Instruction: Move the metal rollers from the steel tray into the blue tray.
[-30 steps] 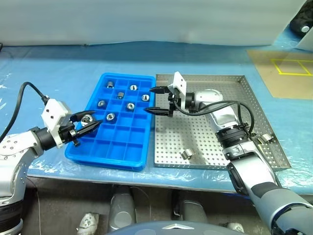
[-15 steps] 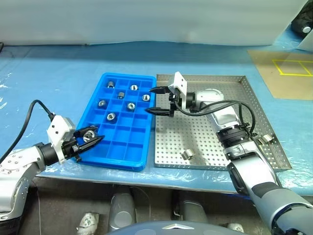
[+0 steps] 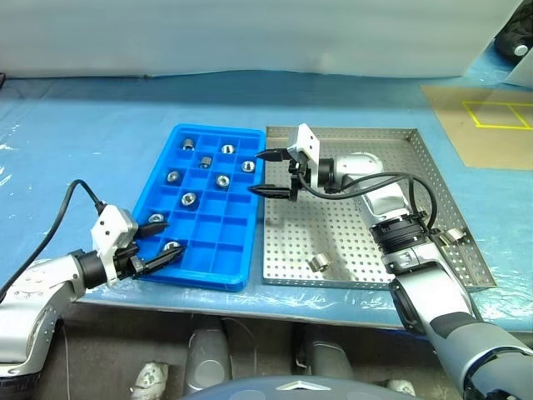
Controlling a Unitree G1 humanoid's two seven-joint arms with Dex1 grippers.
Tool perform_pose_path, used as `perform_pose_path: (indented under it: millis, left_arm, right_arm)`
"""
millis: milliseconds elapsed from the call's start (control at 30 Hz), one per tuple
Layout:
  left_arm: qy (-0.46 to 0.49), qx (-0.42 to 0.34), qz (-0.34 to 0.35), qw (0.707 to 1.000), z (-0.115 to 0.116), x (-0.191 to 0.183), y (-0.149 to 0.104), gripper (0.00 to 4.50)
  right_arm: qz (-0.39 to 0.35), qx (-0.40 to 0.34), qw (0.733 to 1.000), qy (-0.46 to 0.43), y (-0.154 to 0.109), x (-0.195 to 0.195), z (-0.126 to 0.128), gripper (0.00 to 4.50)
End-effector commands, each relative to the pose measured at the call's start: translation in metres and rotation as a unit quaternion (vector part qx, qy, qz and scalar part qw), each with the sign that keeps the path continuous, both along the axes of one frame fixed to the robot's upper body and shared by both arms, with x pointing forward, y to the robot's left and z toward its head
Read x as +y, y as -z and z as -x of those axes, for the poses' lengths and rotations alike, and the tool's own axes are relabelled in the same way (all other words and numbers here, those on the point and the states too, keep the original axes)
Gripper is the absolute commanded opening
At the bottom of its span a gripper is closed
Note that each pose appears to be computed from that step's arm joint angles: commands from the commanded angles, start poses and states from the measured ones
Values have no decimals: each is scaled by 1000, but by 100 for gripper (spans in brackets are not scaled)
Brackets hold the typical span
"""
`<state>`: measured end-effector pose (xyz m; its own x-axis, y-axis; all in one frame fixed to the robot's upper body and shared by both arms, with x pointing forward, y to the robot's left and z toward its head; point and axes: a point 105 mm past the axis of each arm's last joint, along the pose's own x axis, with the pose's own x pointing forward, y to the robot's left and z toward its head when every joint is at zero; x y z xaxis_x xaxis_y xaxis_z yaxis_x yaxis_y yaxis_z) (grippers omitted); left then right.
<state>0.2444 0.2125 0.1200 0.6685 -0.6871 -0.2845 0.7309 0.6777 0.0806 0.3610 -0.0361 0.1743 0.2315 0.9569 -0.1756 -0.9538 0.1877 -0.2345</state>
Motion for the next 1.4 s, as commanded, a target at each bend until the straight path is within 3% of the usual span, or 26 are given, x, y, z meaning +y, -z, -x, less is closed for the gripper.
perform_pose_path:
  millis: [33, 367, 600, 833, 1000, 1400]
  left_arm:
    - [16, -47, -6, 999, -6, -6, -23, 370]
    - [74, -101, 23, 992, -31, -40, -58, 370]
    - [170, -107, 37, 979, -59, -79, -66, 370]
    - [308, -108, 46, 944, -89, -144, -68, 370]
    - [390, -96, 52, 914, -96, -186, -61, 370]
    - [470, -99, 55, 875, -93, -219, -56, 370]
  right_arm:
    - [-15, -24, 1000, -4, -14, 0, 3, 450]
    - [-16, -28, 999, 11, -17, -9, 2, 450]
    - [-3, -37, 995, 89, -21, -56, 4, 450]
    - [15, -47, 976, 211, -27, -122, 24, 450]
    - [34, -38, 961, 273, -21, -149, 56, 450]
    - [39, -10, 927, 374, -2, -182, 84, 450]
